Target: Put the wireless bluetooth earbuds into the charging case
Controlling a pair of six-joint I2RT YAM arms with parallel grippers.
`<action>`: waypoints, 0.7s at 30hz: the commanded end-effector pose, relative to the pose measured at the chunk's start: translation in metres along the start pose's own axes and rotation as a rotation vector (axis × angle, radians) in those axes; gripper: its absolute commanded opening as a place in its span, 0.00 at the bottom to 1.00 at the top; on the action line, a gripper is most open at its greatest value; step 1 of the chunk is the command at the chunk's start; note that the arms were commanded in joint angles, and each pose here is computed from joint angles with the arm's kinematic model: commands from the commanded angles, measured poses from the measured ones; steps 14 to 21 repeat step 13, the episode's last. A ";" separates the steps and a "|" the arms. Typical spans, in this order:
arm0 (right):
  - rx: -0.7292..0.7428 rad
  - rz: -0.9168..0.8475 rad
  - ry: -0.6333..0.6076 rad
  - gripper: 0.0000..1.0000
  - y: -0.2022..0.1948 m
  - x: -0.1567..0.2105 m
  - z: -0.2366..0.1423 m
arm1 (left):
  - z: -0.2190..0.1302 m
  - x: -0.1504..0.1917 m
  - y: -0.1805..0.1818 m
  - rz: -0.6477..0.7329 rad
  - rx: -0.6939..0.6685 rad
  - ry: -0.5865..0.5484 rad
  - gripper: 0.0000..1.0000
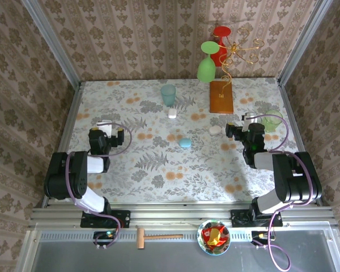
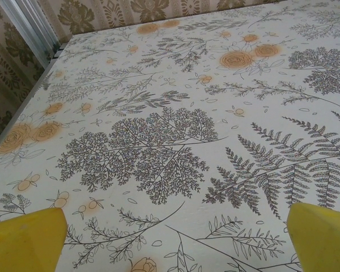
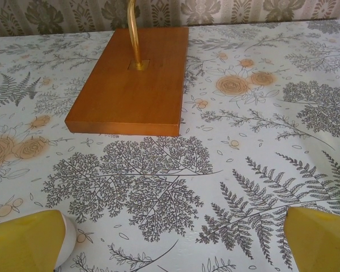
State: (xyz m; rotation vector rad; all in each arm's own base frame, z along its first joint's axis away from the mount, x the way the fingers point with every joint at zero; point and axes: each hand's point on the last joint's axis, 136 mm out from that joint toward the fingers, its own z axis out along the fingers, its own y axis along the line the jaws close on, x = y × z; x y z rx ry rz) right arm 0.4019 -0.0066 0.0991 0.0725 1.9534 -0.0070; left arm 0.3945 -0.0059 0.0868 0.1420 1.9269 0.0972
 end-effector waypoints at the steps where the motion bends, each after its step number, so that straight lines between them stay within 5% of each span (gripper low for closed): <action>1: -0.011 -0.003 -0.017 1.00 0.002 0.000 0.000 | 0.003 -0.010 0.002 -0.030 -0.003 -0.022 1.00; 21: -0.015 -0.011 -0.017 1.00 0.003 0.002 0.000 | 0.003 -0.010 0.002 -0.030 0.000 -0.024 1.00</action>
